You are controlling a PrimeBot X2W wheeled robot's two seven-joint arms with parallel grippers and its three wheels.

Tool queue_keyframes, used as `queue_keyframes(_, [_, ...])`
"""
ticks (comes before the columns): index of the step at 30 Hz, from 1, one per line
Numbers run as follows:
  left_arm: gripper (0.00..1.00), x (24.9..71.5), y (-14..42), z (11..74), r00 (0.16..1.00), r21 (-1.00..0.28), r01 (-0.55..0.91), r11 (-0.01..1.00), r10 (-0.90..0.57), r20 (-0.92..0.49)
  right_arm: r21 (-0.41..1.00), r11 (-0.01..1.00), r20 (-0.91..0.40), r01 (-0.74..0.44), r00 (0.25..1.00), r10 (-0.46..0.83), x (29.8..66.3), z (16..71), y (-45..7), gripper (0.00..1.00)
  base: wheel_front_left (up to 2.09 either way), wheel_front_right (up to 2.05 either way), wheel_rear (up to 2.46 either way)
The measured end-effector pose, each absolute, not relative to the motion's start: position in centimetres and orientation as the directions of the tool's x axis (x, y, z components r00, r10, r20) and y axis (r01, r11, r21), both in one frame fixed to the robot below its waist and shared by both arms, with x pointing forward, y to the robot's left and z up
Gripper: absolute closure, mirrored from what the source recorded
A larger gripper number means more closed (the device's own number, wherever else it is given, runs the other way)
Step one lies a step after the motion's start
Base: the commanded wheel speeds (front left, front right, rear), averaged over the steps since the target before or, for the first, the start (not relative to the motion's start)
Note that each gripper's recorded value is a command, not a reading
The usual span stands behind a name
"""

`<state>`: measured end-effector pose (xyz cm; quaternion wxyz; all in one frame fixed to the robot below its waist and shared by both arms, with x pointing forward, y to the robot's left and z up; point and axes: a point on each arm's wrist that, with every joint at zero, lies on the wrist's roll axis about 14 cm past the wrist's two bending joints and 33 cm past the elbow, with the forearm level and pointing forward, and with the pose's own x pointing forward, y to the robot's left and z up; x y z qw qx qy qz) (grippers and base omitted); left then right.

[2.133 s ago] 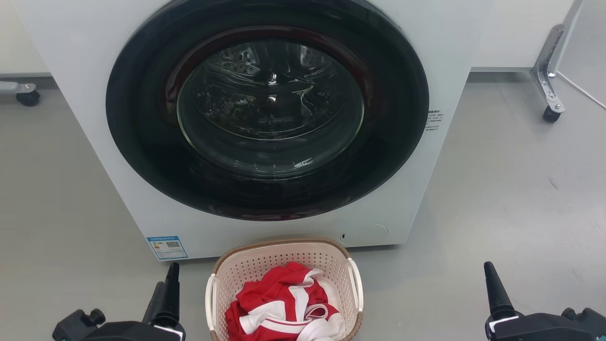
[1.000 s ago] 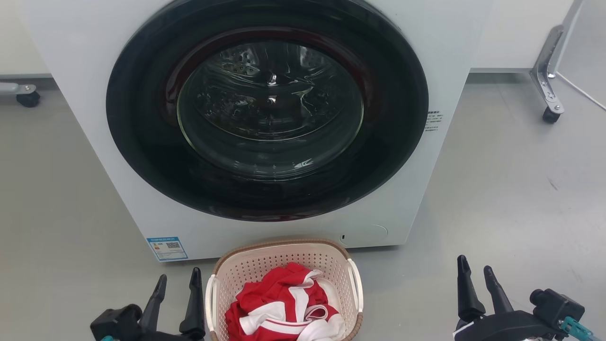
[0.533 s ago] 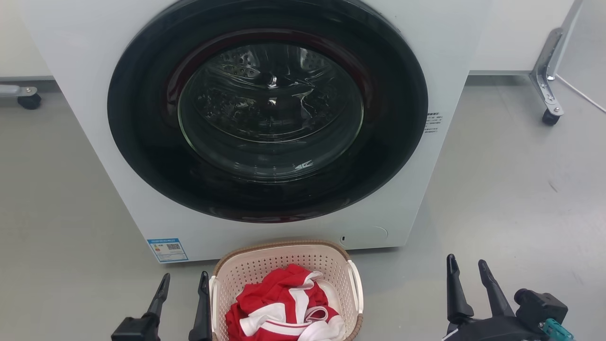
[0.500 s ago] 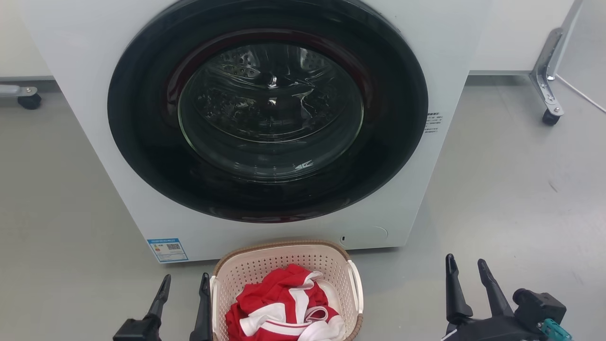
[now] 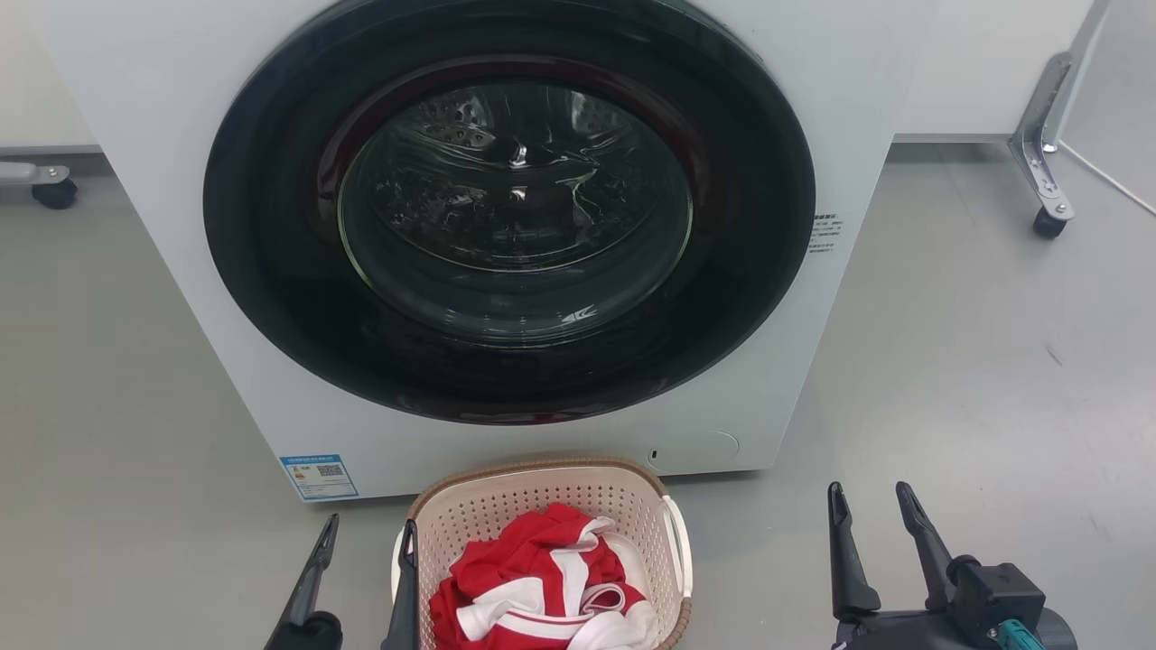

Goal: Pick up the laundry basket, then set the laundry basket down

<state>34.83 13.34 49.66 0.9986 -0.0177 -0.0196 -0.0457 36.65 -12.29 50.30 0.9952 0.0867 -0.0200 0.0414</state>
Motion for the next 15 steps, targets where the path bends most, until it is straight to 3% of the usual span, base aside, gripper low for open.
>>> queue_keyframes(15, [0.0, 34.69, 13.6, 49.64, 0.996, -0.047, 0.077, 0.996, -0.075, 0.041, 0.162, 0.984, 0.059, -0.073, 0.996, 0.064, 36.77, 50.63, -12.82, 0.0, 0.0, 0.0, 0.0])
